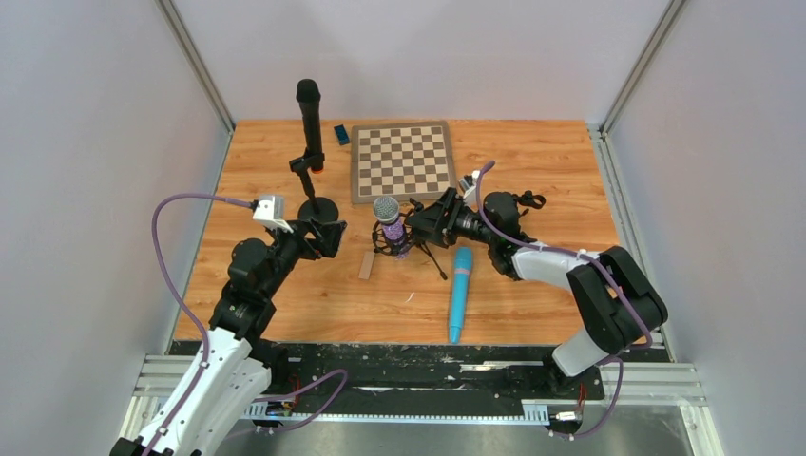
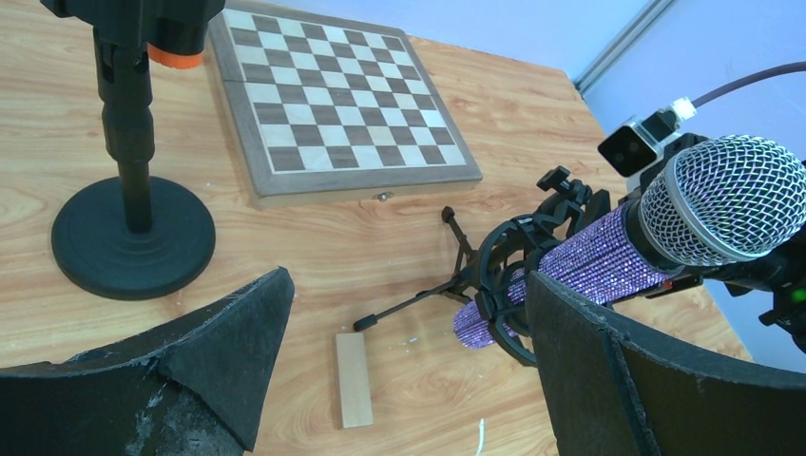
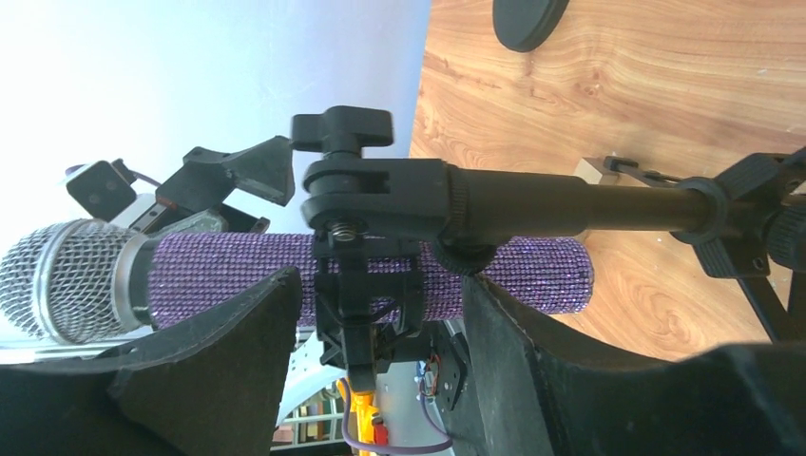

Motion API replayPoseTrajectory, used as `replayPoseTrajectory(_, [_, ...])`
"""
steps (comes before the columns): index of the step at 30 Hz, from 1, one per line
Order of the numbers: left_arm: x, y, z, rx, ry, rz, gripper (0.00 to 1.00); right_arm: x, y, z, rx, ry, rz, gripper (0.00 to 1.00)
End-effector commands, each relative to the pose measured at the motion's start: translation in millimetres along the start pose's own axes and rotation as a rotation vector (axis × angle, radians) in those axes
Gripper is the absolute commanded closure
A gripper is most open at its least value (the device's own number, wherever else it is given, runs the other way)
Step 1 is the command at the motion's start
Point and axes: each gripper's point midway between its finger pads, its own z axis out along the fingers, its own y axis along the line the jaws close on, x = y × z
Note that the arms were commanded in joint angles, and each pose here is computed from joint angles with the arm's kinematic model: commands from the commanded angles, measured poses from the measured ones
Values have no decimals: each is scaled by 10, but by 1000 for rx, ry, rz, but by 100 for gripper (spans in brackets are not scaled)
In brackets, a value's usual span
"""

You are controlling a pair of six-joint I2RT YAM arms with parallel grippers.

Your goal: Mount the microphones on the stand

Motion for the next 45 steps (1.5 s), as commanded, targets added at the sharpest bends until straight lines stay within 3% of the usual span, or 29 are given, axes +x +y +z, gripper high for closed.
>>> replayPoseTrajectory(1, [-169, -60, -7, 20, -50, 33, 0, -106, 136, 111, -41, -41, -2, 36])
replayPoseTrajectory(3, [-173, -57, -8, 18, -50, 34, 0, -98, 117, 133, -35, -44, 7, 37])
replayPoseTrajectory(8, [-163, -52, -9, 16, -46, 37, 0, -112, 143, 151, -52, -64, 9, 57])
replayPoseTrajectory(14, [-168, -49, -12, 15, -48, 37, 0, -103, 198, 169, -68, -60, -9, 67])
replayPoseTrajectory(19, [-163, -48, -12, 14, -47, 38, 0, -105, 285, 163, -77, -54, -61, 85])
replayPoseTrajectory(25, [-172, -51, -20, 14, -49, 37, 0, -89, 412, 200, -103, -16, -115, 99])
replayPoseTrajectory(33, [-188, -39, -53, 6, -59, 39, 0, -102, 618, 296, -167, 44, -203, 100])
replayPoseTrajectory(45, [-191, -5, -61, -12, -60, 50, 0, -163, 833, 479, -258, 112, -202, 100])
